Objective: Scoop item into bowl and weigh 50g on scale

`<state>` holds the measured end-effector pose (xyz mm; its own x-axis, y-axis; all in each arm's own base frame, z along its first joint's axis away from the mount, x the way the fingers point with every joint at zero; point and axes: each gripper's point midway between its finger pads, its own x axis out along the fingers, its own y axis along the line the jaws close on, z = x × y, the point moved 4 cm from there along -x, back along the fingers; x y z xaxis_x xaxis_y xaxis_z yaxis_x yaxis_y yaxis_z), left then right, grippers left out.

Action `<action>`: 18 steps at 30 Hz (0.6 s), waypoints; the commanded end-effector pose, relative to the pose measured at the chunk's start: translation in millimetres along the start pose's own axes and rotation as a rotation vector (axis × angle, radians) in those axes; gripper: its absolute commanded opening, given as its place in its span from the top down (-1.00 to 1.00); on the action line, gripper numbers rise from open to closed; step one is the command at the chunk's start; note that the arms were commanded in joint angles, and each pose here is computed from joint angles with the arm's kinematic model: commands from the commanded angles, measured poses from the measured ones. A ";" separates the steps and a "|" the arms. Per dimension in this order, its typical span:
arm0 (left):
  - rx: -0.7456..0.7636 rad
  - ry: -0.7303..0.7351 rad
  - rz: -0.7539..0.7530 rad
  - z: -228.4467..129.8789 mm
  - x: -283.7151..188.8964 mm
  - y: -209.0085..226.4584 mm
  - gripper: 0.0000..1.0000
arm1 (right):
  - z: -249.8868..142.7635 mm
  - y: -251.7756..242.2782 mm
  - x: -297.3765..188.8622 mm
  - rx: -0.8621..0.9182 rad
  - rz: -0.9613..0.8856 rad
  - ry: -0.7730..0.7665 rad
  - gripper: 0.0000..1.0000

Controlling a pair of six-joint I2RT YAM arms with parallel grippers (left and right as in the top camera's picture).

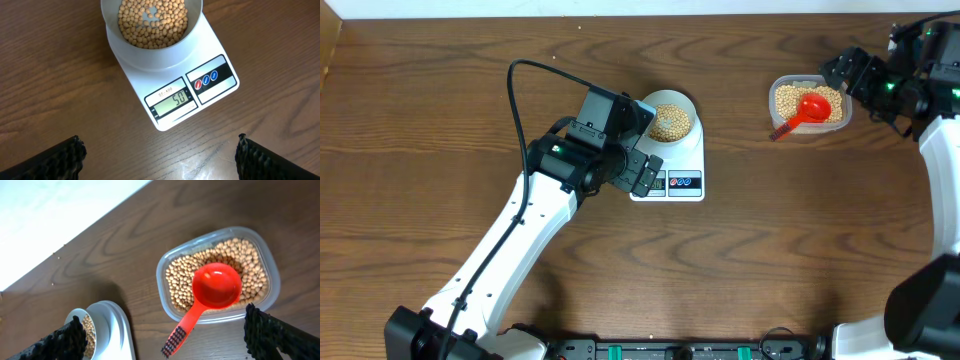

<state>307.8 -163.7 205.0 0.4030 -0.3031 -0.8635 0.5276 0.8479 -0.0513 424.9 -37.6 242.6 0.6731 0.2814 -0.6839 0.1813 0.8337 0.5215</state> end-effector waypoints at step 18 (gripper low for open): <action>0.000 0.008 0.001 -0.9 1.8 2.1 -0.96 | 3.8 51.2 -128.5 -0.276 -0.019 -0.275 -0.99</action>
<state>307.8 -163.7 205.0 0.4030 -0.3031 -0.8635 0.5276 0.8479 -0.0513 366.5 -33.3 339.6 0.8143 0.1845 -0.5504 0.0363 0.9301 0.3655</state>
